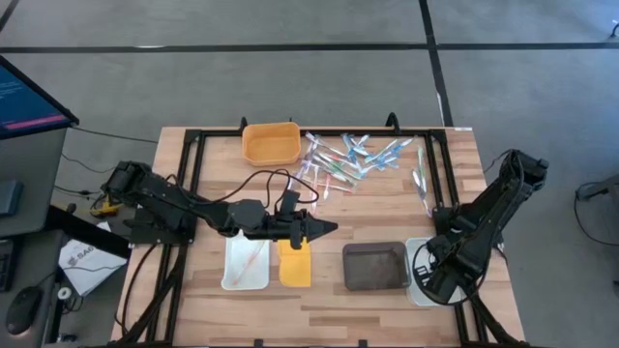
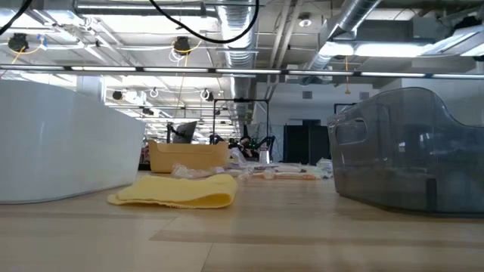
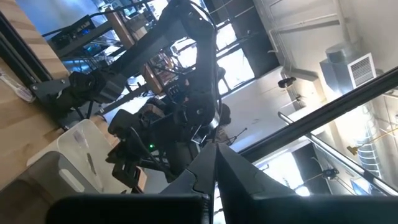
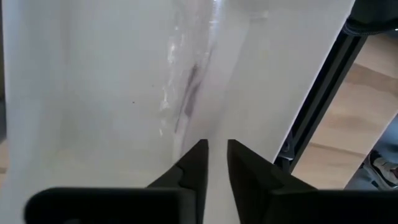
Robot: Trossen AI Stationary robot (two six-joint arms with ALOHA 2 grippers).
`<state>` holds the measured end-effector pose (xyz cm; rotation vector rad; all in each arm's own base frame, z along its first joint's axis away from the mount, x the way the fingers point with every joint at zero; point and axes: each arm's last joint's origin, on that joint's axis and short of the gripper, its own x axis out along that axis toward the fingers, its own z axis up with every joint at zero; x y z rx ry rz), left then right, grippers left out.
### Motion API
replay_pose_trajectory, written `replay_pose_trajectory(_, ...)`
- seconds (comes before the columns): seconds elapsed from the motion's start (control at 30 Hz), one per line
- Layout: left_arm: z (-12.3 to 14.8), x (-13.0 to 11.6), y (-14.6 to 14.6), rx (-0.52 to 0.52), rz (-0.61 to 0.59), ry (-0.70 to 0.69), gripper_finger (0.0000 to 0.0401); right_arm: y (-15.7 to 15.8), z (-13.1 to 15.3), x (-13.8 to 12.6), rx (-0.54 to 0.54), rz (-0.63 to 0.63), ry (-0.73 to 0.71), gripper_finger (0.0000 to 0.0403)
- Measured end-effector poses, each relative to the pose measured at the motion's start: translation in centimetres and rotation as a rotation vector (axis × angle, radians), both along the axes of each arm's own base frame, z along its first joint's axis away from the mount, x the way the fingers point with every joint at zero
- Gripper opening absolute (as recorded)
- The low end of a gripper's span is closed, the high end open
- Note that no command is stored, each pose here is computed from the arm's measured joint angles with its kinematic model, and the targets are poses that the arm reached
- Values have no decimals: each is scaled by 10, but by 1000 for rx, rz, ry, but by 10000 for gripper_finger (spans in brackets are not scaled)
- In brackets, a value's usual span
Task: Pick & Place Toothbrushes
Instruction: Put the purple toothbrush into the right white bin
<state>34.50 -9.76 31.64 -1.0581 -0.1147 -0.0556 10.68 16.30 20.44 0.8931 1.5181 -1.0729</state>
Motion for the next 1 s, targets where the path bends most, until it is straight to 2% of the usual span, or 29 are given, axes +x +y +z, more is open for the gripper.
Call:
replay_pose_trajectory(0.27,0,0,0,0,0,1,8,4,12,3,40,34,-35,111)
replay_pose_trajectory(0.6,0,0,0,23,1,1,8,1,45,2,62,36,-91,122)
replay_pose_trajectory(0.83,0,0,-1,26,-23,-2,8,-12,52,1,-36,-5,-56,102)
replay_pose_trajectory(1.0,0,0,-1,26,-31,-2,8,-23,45,11,-82,-9,-80,40)
